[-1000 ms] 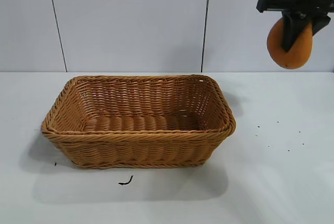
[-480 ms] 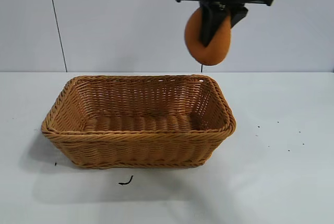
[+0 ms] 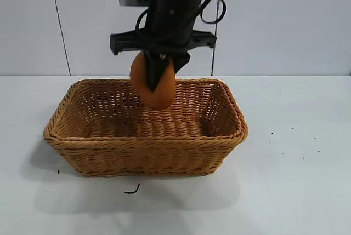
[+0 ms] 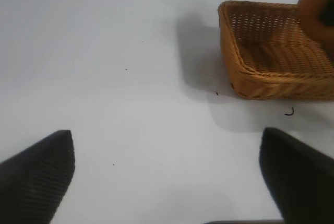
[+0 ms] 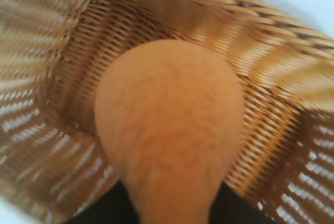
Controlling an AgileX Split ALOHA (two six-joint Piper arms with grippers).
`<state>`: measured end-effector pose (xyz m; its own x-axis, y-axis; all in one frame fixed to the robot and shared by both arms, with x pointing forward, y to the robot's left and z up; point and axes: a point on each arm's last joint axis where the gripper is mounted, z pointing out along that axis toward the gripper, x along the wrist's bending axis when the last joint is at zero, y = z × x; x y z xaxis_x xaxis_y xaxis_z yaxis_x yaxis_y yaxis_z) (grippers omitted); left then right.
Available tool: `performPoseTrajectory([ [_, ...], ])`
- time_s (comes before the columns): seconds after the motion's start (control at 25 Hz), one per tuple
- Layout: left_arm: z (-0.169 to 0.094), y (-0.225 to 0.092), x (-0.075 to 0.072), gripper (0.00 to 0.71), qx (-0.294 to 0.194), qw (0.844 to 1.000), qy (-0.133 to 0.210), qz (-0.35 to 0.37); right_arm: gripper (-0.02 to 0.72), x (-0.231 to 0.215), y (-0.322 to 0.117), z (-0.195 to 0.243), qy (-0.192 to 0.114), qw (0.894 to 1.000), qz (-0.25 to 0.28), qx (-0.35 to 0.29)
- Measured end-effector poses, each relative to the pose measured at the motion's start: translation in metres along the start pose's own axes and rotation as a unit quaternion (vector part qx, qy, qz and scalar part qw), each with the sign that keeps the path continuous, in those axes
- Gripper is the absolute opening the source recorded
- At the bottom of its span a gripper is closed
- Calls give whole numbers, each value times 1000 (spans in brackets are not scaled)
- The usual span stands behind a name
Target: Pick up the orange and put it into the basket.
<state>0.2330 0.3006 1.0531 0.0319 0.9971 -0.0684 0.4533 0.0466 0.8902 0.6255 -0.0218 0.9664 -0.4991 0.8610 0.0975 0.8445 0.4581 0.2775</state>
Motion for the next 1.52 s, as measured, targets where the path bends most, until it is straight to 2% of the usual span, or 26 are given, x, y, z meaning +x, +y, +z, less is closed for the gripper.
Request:
performPoseTrajectory([
  [0.12,0,0,0,692,0,1000,0,0,111,-2,-4,25,-2,1000,6,26],
  [0.32,0,0,0,692,0,1000,0,0,118,-3,-7,38,-3,999,9,38],
  [0.4,0,0,0,692,0,1000,0,0,200,-3,-7,38,0,999,11,38],
  [0.56,0,0,0,692,0,1000,0,0,561,-2,-7,37,4,999,13,39],
  [0.6,0,0,0,692,0,1000,0,0,615,-2,-6,35,4,999,12,38],
  [0.68,0,0,0,692,0,1000,0,0,664,-1,-5,26,3,999,8,33],
  [0.92,0,0,0,692,0,1000,0,0,690,-1,14,-29,-28,999,-16,11],
  [1.08,0,0,0,692,0,1000,0,0,690,-1,33,-70,-49,997,-28,-55],
  [1.2,0,0,0,692,0,1000,0,0,690,-4,36,-84,-59,995,-29,-73],
  [1.36,0,0,0,692,0,1000,0,0,690,-20,37,-86,-68,995,-15,-71],
  [1.52,0,0,0,692,0,1000,0,0,690,-77,37,-91,-89,993,39,-71],
])
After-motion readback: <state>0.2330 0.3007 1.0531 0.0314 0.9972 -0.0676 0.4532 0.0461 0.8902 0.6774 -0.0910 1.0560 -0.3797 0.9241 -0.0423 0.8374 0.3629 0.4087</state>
